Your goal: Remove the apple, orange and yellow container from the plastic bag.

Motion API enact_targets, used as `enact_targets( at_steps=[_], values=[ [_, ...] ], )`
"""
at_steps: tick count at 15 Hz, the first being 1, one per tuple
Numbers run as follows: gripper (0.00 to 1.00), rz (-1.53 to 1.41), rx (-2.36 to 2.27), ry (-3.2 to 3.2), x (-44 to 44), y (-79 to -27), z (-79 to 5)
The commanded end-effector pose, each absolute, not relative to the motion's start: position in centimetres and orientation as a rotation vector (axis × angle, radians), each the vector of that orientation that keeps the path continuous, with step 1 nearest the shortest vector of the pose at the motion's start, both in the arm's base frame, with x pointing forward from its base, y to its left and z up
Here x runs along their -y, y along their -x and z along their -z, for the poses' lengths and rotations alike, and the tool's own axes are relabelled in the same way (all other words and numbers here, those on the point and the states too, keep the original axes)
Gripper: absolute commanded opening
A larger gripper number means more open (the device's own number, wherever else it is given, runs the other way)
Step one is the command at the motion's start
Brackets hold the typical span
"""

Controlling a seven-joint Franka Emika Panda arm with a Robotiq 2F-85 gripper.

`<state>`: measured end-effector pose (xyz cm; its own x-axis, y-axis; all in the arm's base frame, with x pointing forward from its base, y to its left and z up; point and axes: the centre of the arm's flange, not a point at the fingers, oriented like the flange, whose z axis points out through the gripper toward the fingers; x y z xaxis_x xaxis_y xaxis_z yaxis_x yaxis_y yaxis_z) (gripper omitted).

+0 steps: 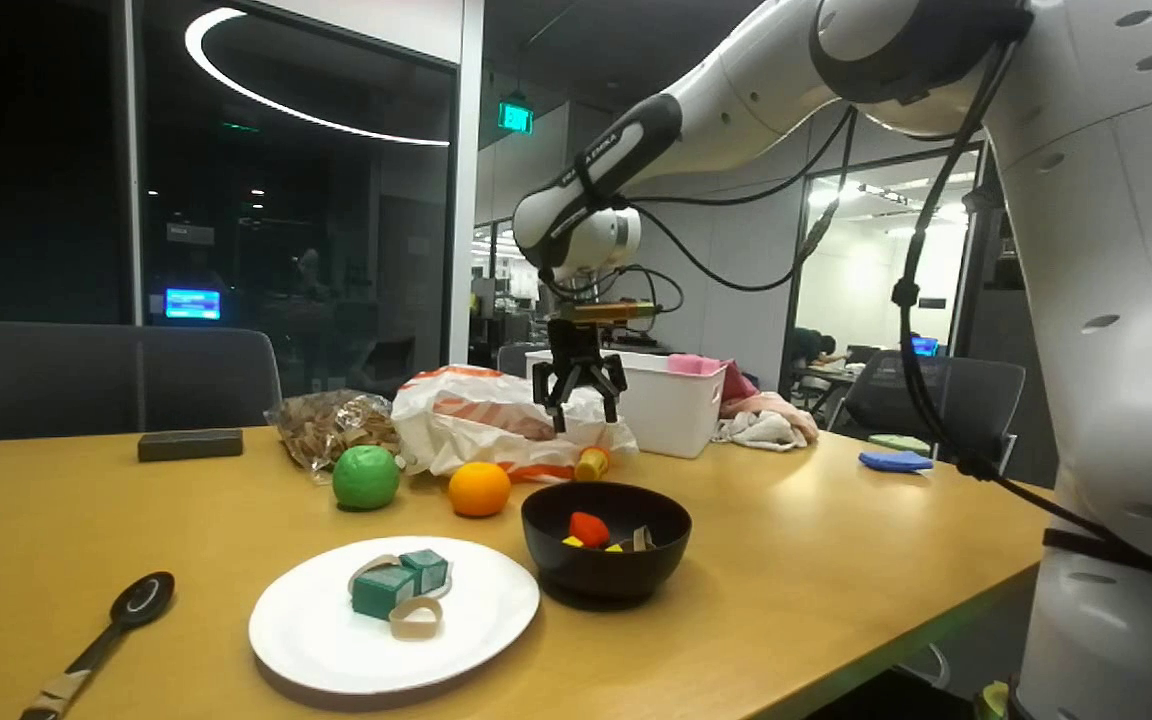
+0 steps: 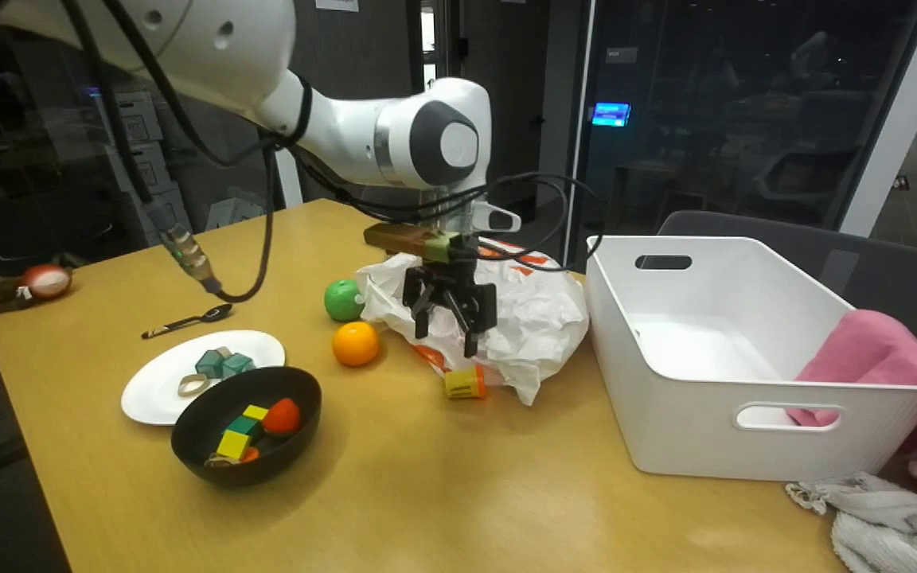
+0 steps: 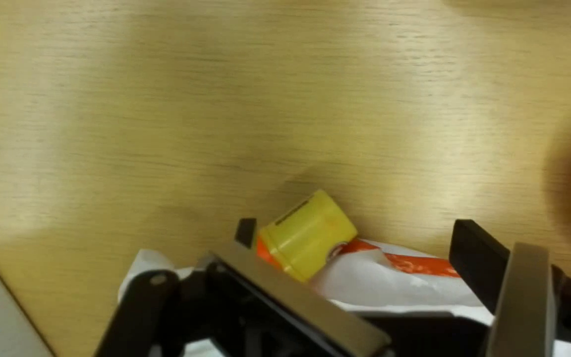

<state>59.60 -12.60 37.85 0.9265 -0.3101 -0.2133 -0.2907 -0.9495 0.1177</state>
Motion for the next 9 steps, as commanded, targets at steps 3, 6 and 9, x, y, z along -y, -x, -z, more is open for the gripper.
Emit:
enact_targets(
  at_steps=[3, 6, 9],
  values=[
    [1.0, 0.287, 0.122, -3.081, 6.9, -57.2, -41.7],
    [1.0, 0.295, -0.015, -3.104, 4.7, -56.4, -42.0],
    [1.0, 0.313, 0.009, -3.085, 4.5, -57.7, -41.1]
  ],
)
